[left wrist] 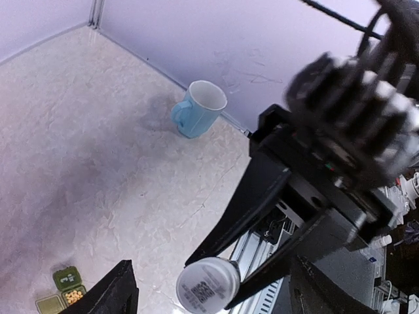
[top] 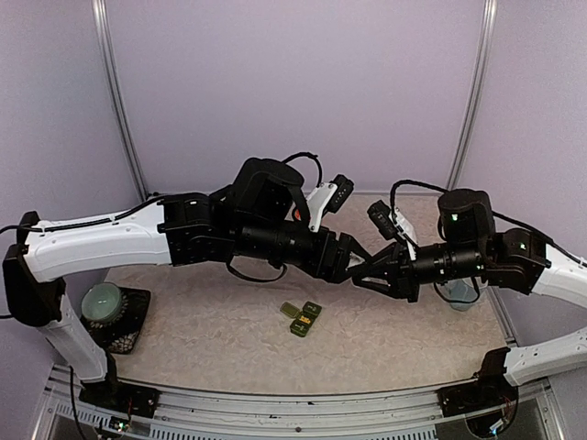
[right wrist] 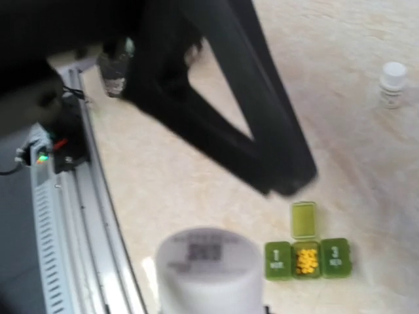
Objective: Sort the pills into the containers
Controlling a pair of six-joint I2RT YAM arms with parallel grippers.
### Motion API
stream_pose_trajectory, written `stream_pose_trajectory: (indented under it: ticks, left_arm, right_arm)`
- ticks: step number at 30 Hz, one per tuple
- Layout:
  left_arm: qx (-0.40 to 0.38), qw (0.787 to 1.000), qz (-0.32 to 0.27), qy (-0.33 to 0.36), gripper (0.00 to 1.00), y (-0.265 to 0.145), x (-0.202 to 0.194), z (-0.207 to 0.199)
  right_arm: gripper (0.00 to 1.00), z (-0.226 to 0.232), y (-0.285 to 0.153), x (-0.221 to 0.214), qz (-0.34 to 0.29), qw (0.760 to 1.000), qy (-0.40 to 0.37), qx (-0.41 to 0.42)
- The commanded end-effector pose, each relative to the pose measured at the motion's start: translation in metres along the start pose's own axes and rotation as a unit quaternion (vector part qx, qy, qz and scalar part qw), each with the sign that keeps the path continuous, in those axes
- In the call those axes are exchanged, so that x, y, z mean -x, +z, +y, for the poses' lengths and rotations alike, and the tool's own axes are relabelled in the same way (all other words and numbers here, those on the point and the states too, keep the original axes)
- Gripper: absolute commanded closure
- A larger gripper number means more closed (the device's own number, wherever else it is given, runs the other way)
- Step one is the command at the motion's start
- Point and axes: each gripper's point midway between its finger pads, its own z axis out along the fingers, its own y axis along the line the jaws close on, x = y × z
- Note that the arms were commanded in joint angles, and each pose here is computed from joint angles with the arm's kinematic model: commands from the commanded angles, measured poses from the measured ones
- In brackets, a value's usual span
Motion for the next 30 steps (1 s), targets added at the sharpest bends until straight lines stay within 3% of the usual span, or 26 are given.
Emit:
stream_pose_trajectory:
  ticks: [1,6,10,17,24,30]
  left_arm:
    - [0.027,0.999,0.016,-0.044,0.27,0.01,-0.002,0.012]
    - [0.034,0.998,0.012,-0.055,0.42,0.014,0.001,0.022]
    - [0.023,0.998,0.005,-0.06,0.48,0.011,0.004,0.019]
    - [0.006,0.998,0.019,-0.057,0.74,0.017,-0.004,0.013]
    - [-0.039,0.999,0.027,-0.023,0.86,0.018,-0.009,-0.008]
    - [-0.069,0.997,0.02,0.008,0.88,0.011,-0.011,-0.021]
  right_arm:
    - [0.99,-0.006,-0.003,0.01,-0.008,0.999,-0.021,-0.045]
    - [0.99,-0.004,-0.002,0.009,-0.007,0.999,-0.023,-0.048]
    - [0.99,-0.006,-0.004,0.01,-0.009,0.998,-0.024,-0.055]
    - [1.0,-0.005,-0.006,0.015,-0.018,0.998,-0.027,-0.056]
    - [0.99,0.008,-0.01,0.022,-0.031,0.999,-0.026,-0.025]
    - [0.98,0.033,-0.024,0.037,-0.067,0.996,-0.025,0.053]
